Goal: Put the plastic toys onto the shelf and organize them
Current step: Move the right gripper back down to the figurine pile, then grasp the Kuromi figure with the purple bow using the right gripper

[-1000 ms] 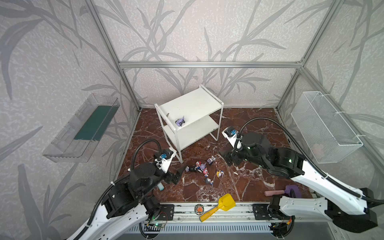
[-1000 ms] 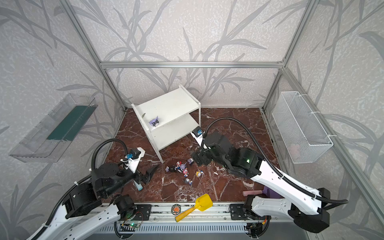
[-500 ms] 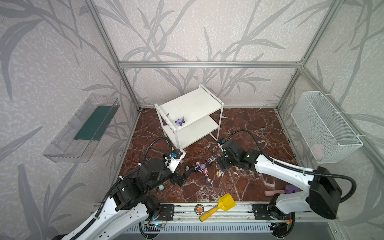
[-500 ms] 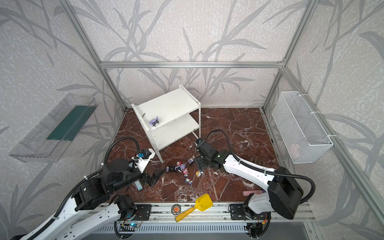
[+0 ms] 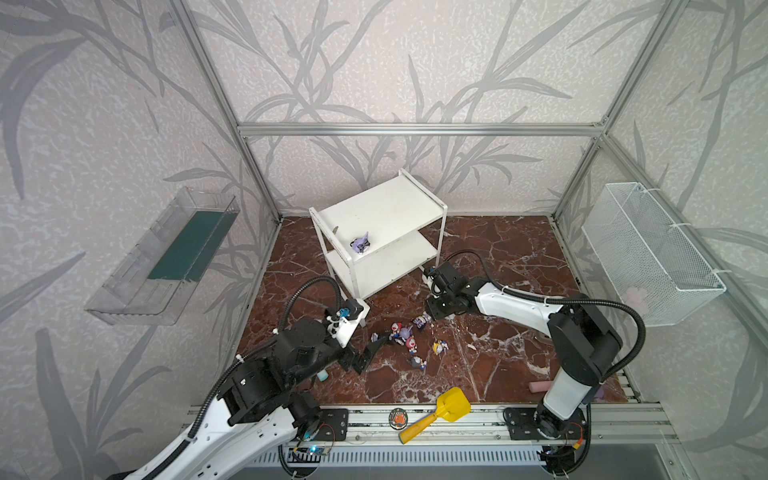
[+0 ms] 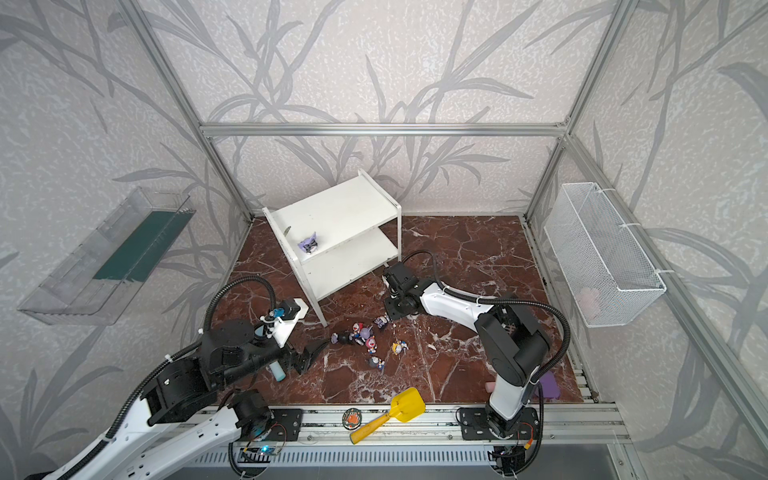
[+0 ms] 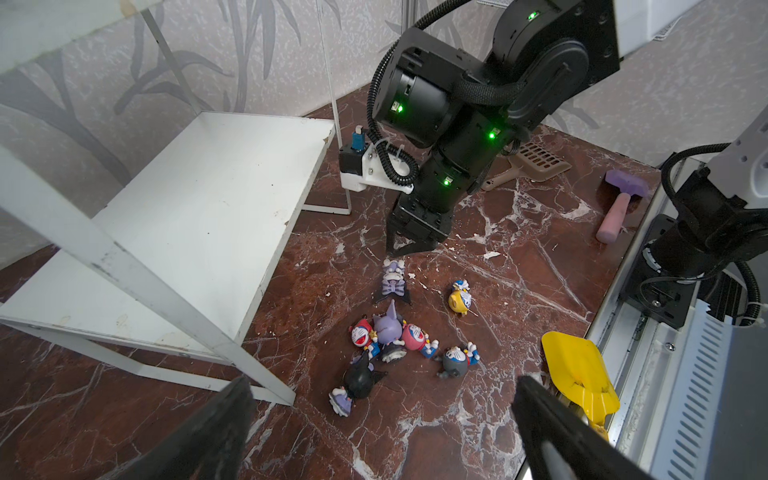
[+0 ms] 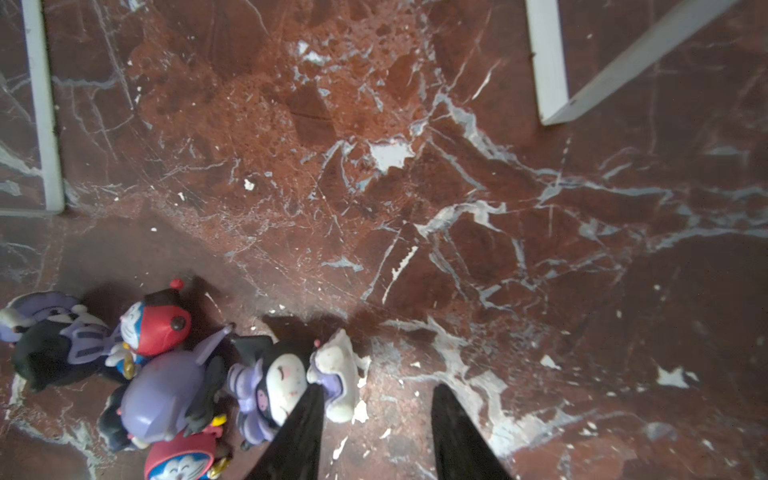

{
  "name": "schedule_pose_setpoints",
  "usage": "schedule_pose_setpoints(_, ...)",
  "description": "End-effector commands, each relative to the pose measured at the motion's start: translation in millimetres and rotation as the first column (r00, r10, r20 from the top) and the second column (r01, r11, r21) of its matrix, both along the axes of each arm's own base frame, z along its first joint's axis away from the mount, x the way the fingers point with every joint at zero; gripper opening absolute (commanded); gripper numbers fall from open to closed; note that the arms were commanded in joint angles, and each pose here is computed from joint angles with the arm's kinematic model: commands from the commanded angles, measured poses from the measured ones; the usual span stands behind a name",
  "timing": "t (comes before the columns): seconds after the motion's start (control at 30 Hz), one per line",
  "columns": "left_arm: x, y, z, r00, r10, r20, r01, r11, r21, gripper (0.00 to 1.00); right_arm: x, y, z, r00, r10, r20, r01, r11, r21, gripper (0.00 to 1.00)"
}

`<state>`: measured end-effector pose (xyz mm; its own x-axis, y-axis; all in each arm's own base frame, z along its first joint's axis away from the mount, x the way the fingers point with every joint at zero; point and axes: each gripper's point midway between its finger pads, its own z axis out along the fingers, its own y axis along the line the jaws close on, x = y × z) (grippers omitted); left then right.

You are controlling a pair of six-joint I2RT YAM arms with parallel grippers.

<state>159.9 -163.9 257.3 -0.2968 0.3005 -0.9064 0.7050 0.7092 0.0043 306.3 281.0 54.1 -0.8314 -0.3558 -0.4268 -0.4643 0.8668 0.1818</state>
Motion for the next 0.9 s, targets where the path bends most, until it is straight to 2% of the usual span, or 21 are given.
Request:
schedule_pose_setpoints(0.0,5,-1,-1,1.0,0.01,0.016,-0.01,1.0,0.005,0.99,7,12,-9,0.999,0.027,-0.024,-0.027,0.999,0.034,0.43)
schedule_pose_setpoints(0.2,7,0,-2,1.0,0.019,0.008,-0.019,1.0,0.012,0.99,19,22,-20,1.0,0.008,-0.021,-0.007,0.999,0.047,0.4)
schedule_pose_setpoints(0.4,9,2,-1,0.999,0.03,0.014,-0.03,1.0,0.008,0.99,11,18,-24,0.999,0.018,-0.043,-0.016,0.999,0.04,0.39)
schedule_pose_setpoints(0.7,10,1,-3,1.0,0.026,0.002,-0.026,1.0,0.005,0.99,-34,-18,-24,0.996,-0.054,-0.065,0.055,0.998,0.013,0.38)
schedule_pose_setpoints(0.87,11,-2,-5,1.0,0.022,-0.01,-0.022,1.0,0.007,0.99,-65,-28,-5,0.997,-0.065,-0.033,0.066,0.997,0.034,0.38)
